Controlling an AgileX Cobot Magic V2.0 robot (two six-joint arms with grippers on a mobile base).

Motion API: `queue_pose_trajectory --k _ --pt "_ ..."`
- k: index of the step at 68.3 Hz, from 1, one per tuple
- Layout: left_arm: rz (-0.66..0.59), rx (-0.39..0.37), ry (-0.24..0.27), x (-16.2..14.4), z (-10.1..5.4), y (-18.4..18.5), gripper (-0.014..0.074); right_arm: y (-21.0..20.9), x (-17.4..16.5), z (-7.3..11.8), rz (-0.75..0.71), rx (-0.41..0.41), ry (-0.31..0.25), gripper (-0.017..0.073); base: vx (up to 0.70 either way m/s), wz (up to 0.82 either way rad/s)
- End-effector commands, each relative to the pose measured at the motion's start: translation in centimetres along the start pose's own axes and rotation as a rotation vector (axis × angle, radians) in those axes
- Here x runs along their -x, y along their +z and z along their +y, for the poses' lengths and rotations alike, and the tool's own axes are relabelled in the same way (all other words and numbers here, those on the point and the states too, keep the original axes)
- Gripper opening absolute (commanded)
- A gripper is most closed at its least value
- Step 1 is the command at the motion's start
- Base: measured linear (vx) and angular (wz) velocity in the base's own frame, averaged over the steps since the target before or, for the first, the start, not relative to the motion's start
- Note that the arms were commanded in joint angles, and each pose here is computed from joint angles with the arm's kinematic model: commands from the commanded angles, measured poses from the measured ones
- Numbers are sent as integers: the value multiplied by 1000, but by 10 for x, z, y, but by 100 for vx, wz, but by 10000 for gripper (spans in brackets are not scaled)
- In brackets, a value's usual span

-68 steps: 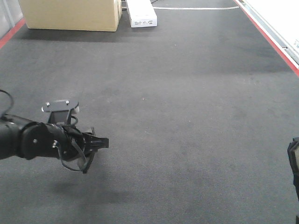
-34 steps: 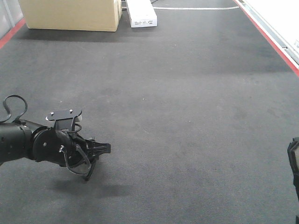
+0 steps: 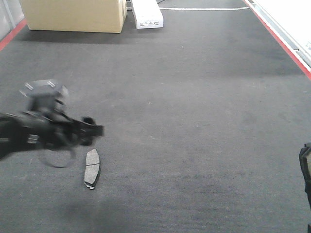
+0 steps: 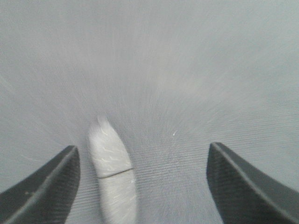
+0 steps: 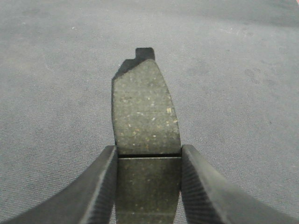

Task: Move and align brake pads A on conveyor
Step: 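Lower the left gripper to the belt and release its brake pad, then raise the open left gripper away from the placed pad, then move the right gripper with its pad down toward the belt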

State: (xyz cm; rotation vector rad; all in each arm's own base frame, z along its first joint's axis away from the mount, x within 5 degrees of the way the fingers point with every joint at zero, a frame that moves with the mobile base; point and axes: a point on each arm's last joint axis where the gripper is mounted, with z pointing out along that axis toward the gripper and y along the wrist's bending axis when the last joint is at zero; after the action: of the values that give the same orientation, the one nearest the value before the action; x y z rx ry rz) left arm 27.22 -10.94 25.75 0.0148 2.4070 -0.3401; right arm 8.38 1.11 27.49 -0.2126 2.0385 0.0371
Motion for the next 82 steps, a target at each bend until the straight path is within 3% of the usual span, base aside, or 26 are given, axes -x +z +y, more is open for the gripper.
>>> queue_pose_trajectory --k 1,8,21,34,46,55,82 --pt "-129 -10 73 14 -3 -51 444 -4 17 -2 -112 -19 3 4 0 0" --pt "-178 7 110 6 4 -85 302 -4 17 -2 -112 -19 3 4 0 0" --pt "-297 -19 125 -26 18 -129 -11 -4 17 -2 -112 -19 3 4 0 0" --pt "-404 -49 207 -63 32 -144 -8 -4 17 -2 -112 -19 3 4 0 0" --pt "-444 -60 219 -87 41 -149 -8 -4 17 -2 -112 -19 3 4 0 0" --pt "-479 -63 261 -94 43 -151 -8 -4 17 -2 -112 -19 3 4 0 0" --pt "-497 -71 259 -94 43 -153 -8 -4 17 -2 -112 -19 3 4 0 0"
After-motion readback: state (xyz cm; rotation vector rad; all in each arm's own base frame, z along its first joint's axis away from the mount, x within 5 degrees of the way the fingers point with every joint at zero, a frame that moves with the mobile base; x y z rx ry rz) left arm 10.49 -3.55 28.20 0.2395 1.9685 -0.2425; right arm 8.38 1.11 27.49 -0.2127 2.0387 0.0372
